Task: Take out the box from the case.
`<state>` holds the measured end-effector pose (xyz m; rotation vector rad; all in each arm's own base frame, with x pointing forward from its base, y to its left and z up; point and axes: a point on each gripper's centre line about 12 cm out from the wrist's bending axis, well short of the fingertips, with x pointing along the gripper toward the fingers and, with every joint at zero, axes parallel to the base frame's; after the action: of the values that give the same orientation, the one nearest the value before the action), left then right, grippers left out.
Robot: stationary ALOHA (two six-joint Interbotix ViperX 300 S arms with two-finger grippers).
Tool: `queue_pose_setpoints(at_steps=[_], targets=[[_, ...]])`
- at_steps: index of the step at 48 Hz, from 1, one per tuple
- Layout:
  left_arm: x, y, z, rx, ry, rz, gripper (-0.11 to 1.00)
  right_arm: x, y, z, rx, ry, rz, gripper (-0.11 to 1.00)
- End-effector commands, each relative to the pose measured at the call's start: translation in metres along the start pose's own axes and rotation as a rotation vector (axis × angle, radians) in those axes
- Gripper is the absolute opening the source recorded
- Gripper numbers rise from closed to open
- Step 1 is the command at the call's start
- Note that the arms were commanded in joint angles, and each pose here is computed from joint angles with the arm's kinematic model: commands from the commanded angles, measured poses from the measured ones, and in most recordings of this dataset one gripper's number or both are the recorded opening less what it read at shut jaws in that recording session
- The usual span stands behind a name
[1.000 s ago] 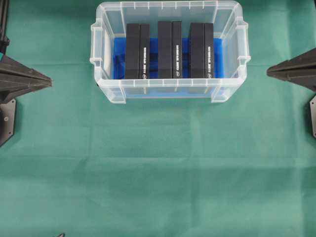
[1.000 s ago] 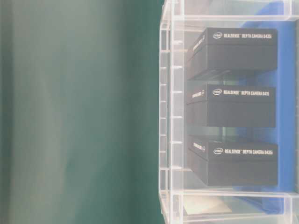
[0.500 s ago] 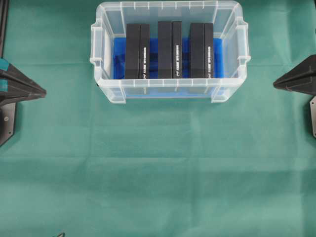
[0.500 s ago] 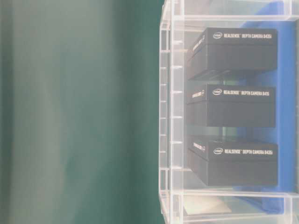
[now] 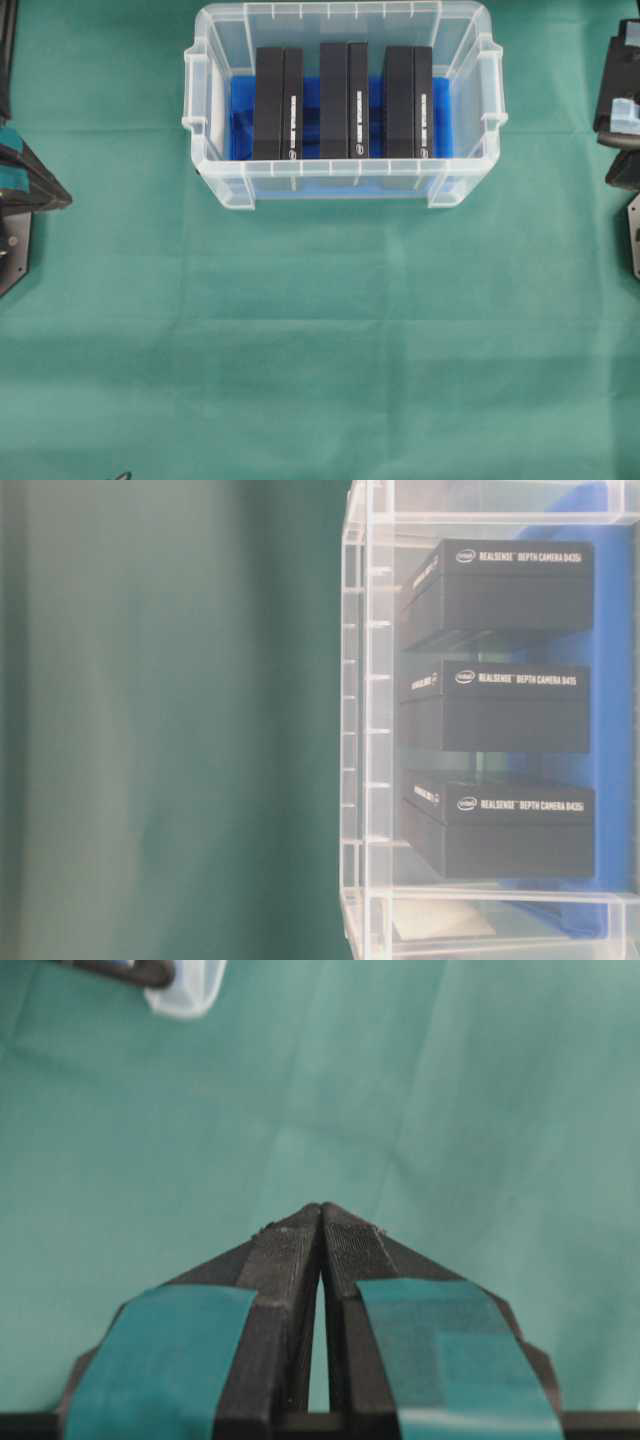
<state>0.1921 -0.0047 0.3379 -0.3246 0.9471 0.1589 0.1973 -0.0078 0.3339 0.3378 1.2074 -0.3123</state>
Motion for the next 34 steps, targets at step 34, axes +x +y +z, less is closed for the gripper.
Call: queue_pose_setpoints(at_steps=[34], targets=[[-0.014, 0.0, 0.011, -0.631, 0.002, 0.028, 0.01, 0.006, 0.0, 0.012, 0.689, 0.027, -0.076, 0.0]])
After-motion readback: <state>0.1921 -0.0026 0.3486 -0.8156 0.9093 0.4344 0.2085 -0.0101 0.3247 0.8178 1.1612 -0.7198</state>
